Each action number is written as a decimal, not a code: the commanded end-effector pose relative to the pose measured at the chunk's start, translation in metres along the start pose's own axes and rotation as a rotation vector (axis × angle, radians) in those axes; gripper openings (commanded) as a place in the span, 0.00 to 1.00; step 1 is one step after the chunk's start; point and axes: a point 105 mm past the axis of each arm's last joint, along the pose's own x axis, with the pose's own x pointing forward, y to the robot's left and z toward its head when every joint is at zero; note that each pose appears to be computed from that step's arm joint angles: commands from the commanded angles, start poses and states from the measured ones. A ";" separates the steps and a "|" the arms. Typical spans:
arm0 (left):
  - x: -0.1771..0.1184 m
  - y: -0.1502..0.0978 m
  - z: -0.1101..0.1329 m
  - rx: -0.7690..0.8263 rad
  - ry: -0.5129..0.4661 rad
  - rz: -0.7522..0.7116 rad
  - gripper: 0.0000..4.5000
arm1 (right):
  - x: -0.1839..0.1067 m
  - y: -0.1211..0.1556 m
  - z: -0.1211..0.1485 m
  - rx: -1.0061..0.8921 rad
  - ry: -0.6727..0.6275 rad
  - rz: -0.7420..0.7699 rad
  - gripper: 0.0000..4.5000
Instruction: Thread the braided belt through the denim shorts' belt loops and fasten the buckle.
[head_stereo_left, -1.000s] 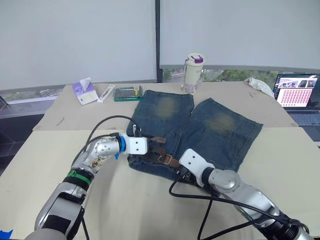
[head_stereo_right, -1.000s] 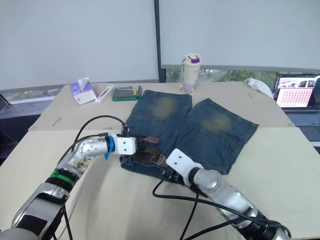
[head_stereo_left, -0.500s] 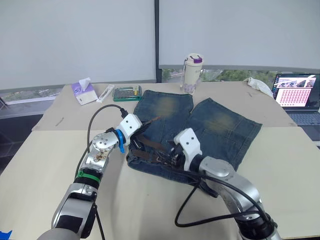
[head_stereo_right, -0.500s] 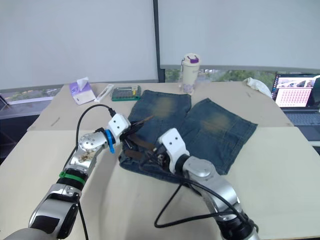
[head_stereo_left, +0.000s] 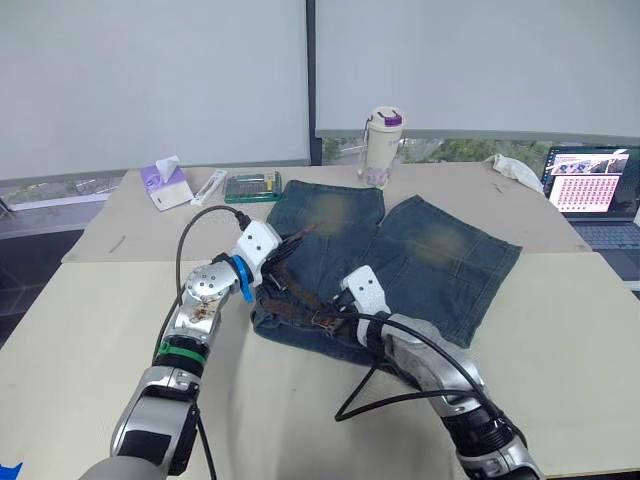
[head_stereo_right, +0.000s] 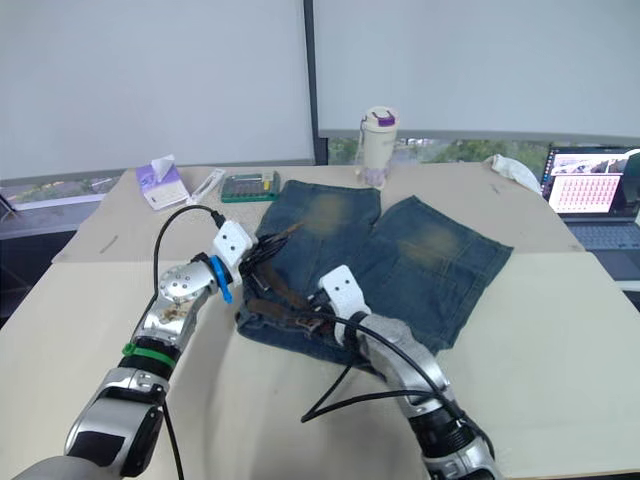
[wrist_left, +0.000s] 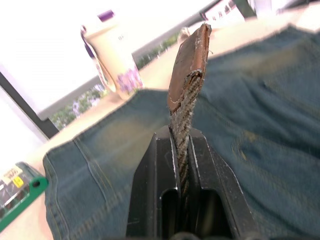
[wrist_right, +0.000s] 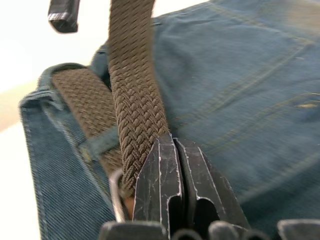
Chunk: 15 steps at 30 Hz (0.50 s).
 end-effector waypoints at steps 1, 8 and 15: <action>0.008 0.004 0.028 0.025 -0.096 0.002 0.00 | 0.006 0.011 -0.001 -0.045 0.006 0.054 0.00; 0.020 -0.016 0.038 -0.066 -0.156 -0.011 0.00 | 0.012 0.012 -0.006 -0.157 0.023 0.069 0.00; 0.025 -0.048 0.030 -0.111 -0.134 -0.096 0.00 | 0.010 0.007 0.005 -0.105 -0.027 0.046 0.00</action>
